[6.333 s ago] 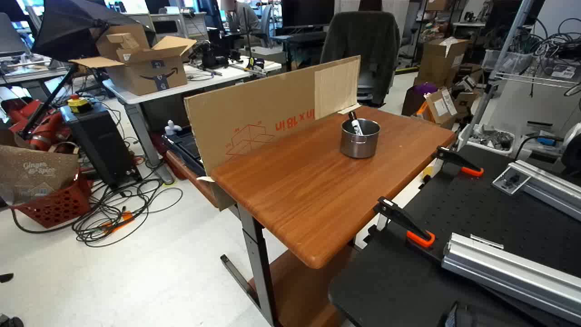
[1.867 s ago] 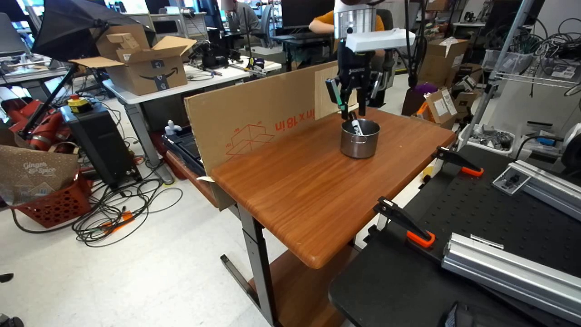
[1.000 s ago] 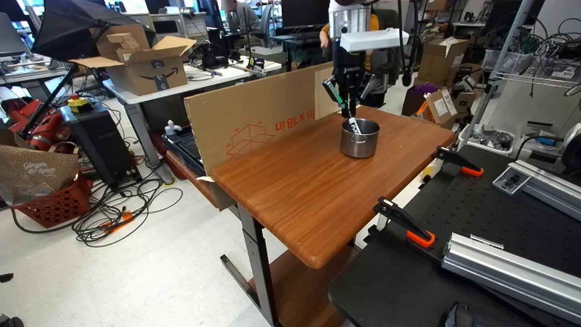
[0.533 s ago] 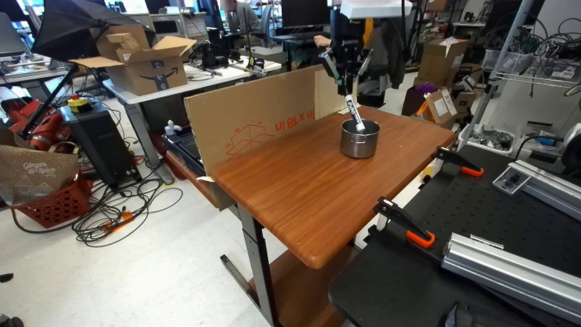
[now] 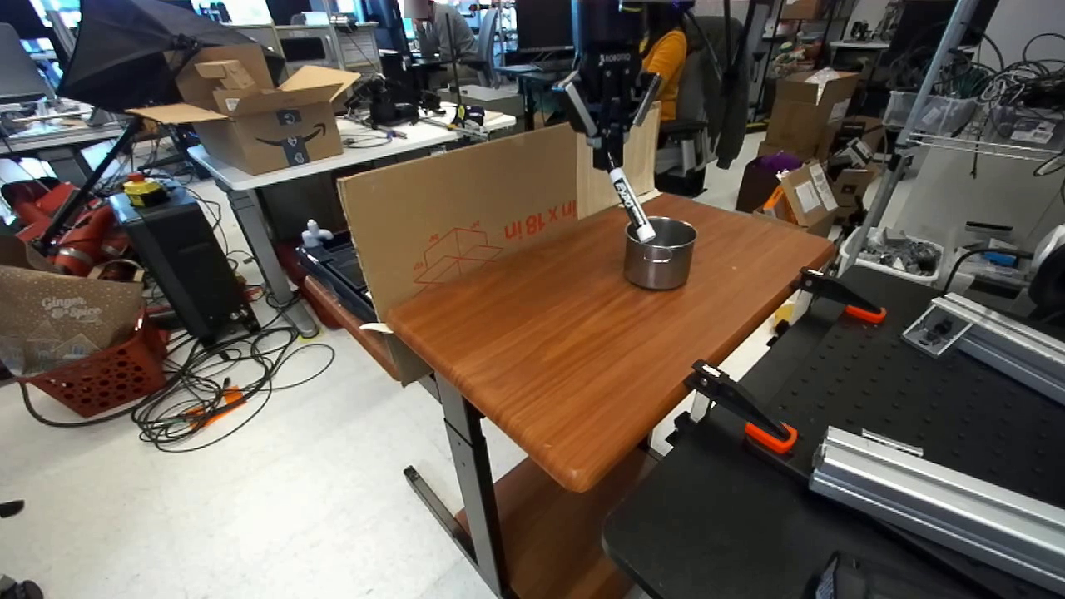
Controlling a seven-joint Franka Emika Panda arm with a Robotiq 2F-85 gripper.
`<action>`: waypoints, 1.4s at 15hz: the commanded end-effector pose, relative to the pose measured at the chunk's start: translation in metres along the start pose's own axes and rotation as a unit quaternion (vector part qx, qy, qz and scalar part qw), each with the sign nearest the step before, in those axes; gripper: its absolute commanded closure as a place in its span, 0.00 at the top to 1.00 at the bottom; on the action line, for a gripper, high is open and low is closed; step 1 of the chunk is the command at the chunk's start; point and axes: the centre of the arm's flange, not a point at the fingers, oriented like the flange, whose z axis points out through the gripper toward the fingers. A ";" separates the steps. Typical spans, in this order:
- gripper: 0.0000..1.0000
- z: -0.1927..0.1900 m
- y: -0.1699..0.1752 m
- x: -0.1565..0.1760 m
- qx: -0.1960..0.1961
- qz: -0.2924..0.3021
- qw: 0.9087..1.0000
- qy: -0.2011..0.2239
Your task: Put the marker on the desk
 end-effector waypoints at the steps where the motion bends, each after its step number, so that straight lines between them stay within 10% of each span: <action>1: 0.05 0.020 -0.027 -0.012 -0.019 -0.033 0.999 -0.021; 21: 0.05 0.133 -0.132 0.000 -0.064 -0.131 0.988 -0.050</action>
